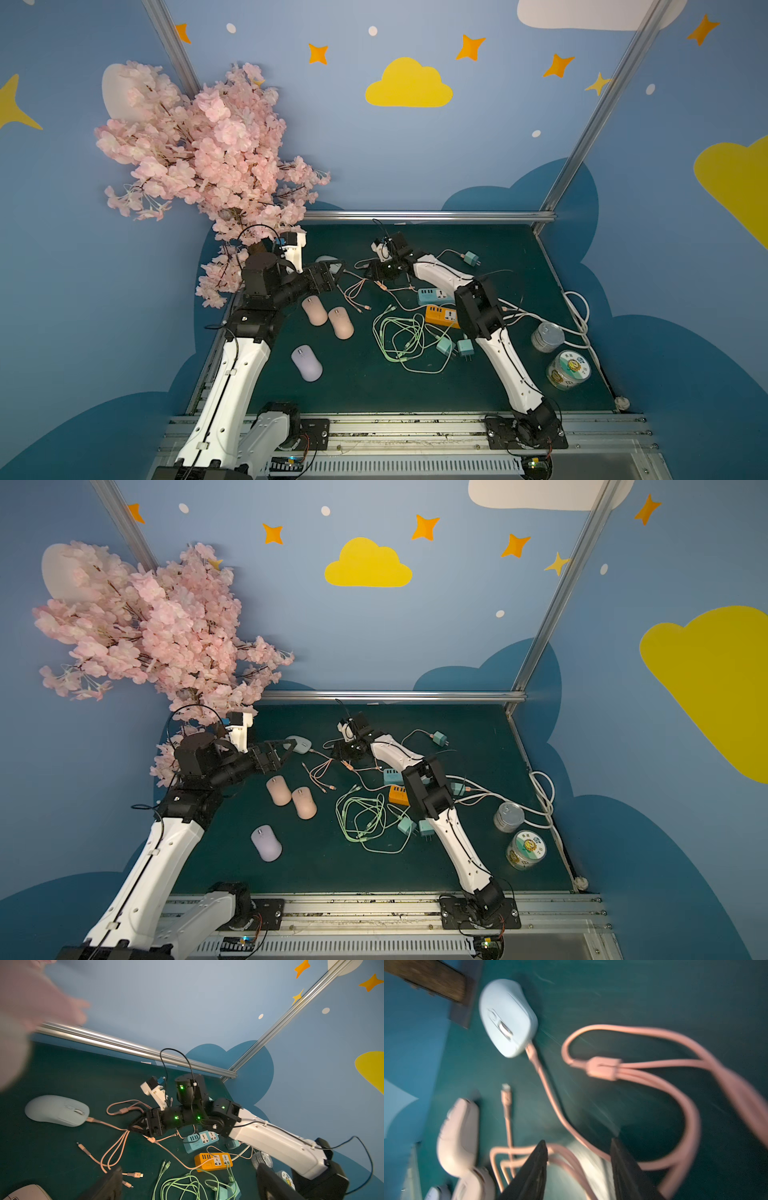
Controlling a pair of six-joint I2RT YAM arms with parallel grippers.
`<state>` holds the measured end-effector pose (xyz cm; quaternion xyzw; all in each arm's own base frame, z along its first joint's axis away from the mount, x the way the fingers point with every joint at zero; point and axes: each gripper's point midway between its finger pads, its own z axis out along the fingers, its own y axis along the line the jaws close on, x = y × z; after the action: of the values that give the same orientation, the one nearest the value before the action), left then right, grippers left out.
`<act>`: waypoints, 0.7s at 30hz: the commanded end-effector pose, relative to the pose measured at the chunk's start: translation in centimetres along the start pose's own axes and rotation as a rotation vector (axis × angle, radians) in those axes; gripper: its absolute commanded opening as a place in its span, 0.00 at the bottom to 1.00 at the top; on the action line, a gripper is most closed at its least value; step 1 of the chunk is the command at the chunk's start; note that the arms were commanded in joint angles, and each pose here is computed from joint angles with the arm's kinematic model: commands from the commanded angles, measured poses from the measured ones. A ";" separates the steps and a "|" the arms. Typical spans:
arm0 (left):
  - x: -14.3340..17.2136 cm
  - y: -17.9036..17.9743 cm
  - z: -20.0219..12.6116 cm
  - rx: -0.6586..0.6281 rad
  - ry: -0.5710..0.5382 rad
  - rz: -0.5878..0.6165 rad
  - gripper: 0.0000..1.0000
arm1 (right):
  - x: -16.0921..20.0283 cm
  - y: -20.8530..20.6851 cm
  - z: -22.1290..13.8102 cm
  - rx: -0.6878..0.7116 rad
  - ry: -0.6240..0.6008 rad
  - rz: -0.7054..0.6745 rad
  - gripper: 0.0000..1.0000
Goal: Unplug the wireless mouse
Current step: Move the mouse to the center of the board.
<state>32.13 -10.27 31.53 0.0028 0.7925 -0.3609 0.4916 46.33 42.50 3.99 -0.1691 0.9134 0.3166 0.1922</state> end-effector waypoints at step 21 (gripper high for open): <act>-0.2 0.3 0.2 0.019 -0.009 -0.018 0.99 | -0.6 -1.1 -3.3 0.107 0.088 -0.288 0.51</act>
<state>32.46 -9.99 31.45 -0.0064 0.7901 -0.3673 0.4907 48.32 40.25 9.21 -0.2661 0.8949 0.2541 0.2527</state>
